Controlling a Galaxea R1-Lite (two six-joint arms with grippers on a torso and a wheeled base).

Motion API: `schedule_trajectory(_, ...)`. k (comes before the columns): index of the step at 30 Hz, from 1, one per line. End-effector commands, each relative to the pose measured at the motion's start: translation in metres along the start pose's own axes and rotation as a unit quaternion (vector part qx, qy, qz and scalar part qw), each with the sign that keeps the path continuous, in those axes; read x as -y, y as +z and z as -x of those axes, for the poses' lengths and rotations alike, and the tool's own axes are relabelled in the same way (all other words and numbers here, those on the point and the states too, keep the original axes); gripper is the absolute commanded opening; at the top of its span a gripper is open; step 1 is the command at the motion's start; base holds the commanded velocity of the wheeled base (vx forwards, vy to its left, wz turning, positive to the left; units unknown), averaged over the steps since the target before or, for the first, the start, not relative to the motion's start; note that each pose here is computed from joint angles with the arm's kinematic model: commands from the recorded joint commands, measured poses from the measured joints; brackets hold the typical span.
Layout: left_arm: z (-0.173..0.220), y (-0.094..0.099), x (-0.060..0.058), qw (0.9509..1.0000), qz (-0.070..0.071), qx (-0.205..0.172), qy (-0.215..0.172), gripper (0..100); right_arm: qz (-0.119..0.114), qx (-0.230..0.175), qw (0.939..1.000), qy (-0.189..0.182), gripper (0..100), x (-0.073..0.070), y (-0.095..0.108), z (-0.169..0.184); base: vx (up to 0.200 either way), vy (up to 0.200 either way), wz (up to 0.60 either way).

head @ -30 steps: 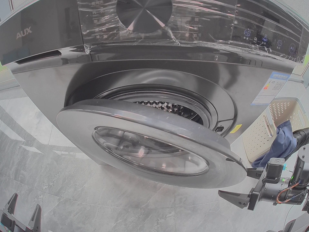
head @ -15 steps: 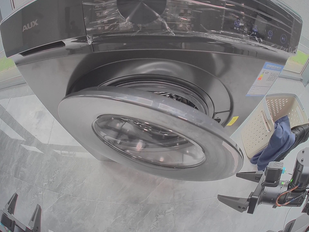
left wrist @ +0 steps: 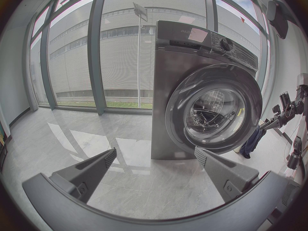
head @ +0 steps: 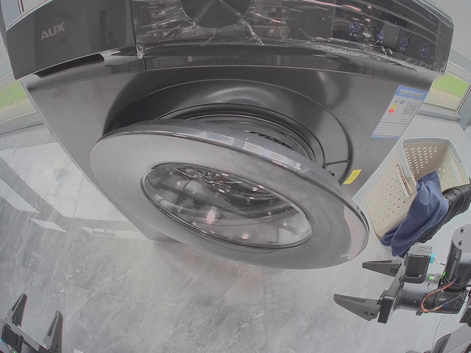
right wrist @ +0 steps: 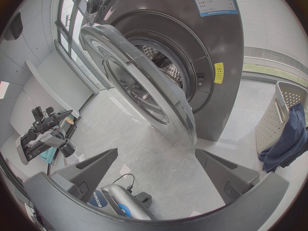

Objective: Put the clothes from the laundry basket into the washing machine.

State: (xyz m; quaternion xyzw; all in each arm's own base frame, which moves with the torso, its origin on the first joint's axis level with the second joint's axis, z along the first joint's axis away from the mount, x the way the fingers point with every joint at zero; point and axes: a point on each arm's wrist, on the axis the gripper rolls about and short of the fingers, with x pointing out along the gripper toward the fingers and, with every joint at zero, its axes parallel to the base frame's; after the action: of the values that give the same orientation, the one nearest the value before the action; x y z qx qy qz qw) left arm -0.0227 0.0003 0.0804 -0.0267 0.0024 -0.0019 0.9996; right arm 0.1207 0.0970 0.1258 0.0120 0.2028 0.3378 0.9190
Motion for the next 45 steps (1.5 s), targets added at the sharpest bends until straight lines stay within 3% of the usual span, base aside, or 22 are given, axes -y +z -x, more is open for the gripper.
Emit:
schedule_trajectory(1,0.0,-0.005,0.0,1.0,0.0,0.001,0.0,100,-0.002,0.002,1.0,-0.006,100,0.002,0.0,0.001,0.0,0.2,0.0)
schedule_trajectory(16,0.0,-0.005,0.0,1.0,0.0,0.001,0.0,100,-0.009,0.016,0.9993,-0.032,100,0.011,0.007,0.0,0.0,0.0,0.0)
schedule_trajectory(33,0.0,-0.005,0.0,1.0,0.0,0.001,0.0,100,-0.006,0.054,0.9983,-0.024,100,0.01,0.027,-0.026,0.0,0.0,0.0)
schedule_trajectory(38,0.0,-0.005,0.0,1.0,0.001,0.001,0.0,100,-0.003,0.056,0.9983,-0.015,100,0.009,0.019,-0.039,0.0,0.0,0.0)
schedule_trajectory(45,0.0,-0.005,0.0,1.0,0.001,0.001,0.0,100,0.009,0.036,0.999,0.024,100,-0.005,0.0,-0.02,0.0,0.0,0.0)
